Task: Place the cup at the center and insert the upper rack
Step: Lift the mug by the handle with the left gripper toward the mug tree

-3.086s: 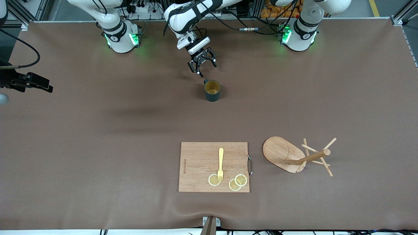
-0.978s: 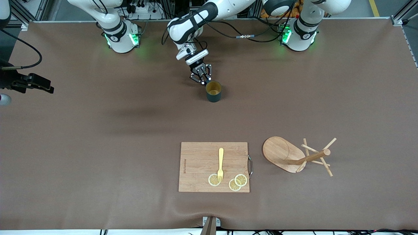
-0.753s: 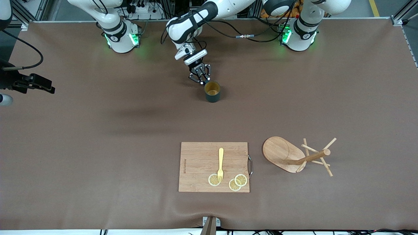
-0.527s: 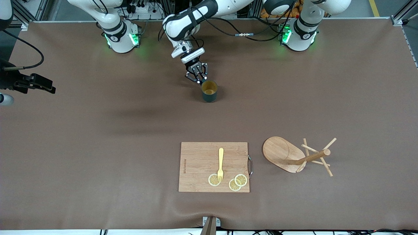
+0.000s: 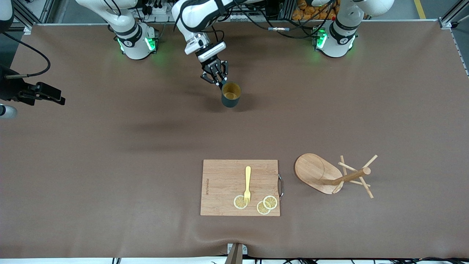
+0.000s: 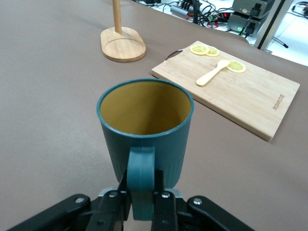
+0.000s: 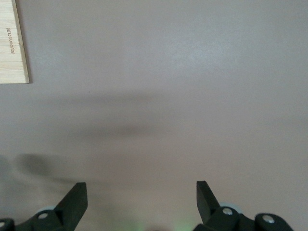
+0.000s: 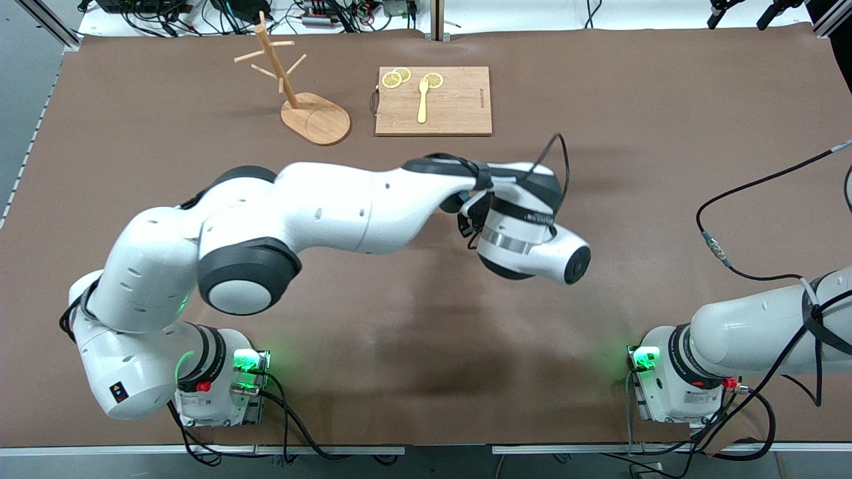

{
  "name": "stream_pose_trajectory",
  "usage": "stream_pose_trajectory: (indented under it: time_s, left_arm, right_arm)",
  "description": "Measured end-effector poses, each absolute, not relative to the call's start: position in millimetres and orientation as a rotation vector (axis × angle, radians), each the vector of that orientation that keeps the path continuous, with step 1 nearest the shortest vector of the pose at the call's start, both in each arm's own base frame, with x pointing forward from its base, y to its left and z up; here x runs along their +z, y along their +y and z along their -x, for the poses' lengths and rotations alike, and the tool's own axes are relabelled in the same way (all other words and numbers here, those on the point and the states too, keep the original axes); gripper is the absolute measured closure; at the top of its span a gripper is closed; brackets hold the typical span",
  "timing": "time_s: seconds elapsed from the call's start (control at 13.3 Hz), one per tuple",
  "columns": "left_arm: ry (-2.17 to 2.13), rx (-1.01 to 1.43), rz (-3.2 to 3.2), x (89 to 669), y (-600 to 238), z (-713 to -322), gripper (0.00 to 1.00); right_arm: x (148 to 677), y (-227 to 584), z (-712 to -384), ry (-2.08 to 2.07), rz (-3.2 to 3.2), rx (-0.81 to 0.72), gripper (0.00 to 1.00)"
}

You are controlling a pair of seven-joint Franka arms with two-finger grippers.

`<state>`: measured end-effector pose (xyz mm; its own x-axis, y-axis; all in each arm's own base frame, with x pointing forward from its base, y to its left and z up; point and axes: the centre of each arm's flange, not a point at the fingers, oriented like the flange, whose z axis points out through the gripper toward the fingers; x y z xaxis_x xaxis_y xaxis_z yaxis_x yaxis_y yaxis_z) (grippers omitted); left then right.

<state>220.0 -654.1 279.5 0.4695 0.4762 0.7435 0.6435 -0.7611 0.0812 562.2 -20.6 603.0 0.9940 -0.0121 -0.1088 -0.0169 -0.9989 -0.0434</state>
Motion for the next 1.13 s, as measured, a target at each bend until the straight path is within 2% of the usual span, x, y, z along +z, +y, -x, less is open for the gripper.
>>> stream_pose_trajectory:
  time_s: [0.53,0.9,1.13]
  left_arm:
    - [-1.116,-0.889,2.586,423,-616,-283,0.79]
    - [-1.291,-0.669,2.662,489,-578,-335,0.79]
    - [-1.470,-0.532,2.667,510,-547,-381,0.79]
  right_arm:
    - [603,-20,-562,0.023,3.091,0.168,0.00]
    - [603,-20,-562,0.022,3.090,0.168,0.00]
    - [603,-20,-562,0.021,3.090,0.168,0.00]
